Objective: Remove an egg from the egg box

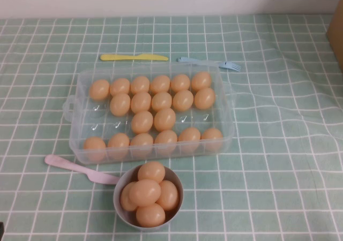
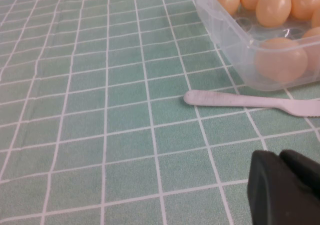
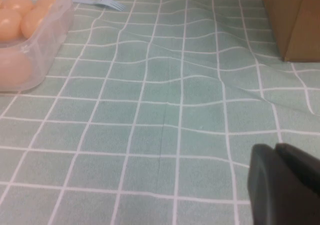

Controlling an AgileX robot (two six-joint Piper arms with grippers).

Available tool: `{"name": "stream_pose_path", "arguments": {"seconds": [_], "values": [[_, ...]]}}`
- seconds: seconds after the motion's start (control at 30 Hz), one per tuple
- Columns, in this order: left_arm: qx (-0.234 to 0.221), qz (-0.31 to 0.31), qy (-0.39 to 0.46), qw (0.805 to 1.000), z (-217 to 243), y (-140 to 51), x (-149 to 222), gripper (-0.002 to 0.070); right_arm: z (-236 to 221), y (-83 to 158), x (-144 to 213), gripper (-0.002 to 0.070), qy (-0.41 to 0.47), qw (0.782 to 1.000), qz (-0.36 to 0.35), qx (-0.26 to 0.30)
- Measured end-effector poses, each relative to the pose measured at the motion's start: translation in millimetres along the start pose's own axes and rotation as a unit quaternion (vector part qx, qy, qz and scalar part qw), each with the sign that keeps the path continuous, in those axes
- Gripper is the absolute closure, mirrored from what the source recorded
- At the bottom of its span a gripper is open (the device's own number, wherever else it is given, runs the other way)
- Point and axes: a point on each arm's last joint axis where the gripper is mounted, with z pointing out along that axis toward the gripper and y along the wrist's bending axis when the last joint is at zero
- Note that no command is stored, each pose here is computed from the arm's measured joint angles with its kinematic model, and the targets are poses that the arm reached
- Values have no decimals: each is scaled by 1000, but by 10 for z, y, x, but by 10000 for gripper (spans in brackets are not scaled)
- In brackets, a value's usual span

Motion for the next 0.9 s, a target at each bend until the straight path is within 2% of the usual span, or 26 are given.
{"name": "stream_pose_path", "arguments": {"seconds": [0.27, 0.9], "values": [[0, 0, 0, 1000, 0, 0, 0, 678, 0, 0, 0, 694, 0, 1000, 0, 0], [0, 0, 0, 1000, 0, 0, 0, 678, -1, 36, -28, 694, -14, 998, 60, -21]]}}
